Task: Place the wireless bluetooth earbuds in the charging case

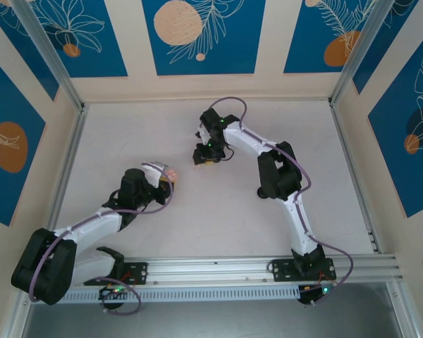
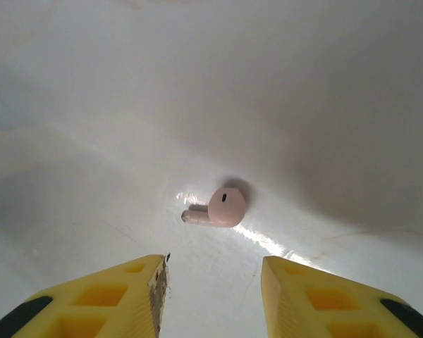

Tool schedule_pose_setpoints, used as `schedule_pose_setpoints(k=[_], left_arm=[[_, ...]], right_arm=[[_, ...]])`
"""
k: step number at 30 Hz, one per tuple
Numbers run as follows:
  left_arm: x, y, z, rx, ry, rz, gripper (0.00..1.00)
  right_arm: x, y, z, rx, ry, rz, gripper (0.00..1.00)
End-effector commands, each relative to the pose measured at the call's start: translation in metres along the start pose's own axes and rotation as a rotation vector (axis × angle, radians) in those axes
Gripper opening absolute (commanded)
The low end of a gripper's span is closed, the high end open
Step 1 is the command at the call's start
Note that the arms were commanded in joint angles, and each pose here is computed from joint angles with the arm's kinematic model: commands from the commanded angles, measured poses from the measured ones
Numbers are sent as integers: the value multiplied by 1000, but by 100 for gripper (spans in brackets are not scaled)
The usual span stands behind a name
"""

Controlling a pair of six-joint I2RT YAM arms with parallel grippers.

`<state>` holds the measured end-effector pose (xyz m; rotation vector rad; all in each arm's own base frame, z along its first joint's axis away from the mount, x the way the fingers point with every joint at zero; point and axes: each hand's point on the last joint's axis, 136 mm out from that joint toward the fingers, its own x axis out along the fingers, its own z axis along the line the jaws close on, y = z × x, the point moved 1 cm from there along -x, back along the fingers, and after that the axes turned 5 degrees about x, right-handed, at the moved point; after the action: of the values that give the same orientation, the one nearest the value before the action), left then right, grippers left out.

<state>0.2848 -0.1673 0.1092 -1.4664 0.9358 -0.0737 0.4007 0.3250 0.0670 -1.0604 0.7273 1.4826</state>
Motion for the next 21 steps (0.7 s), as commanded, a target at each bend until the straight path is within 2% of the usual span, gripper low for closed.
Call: schedule_pose_setpoints(k=[1, 7, 21], left_arm=[[-4, -11, 3, 21, -12, -14, 13], [-4, -12, 3, 30, -14, -6, 13], [-3, -13, 2, 36, -9, -5, 13]], right_arm=[[-19, 0, -7, 137, 77, -2, 40], [-8, -6, -2, 202, 59, 3, 41], [26, -1, 5, 200, 32, 68, 36]])
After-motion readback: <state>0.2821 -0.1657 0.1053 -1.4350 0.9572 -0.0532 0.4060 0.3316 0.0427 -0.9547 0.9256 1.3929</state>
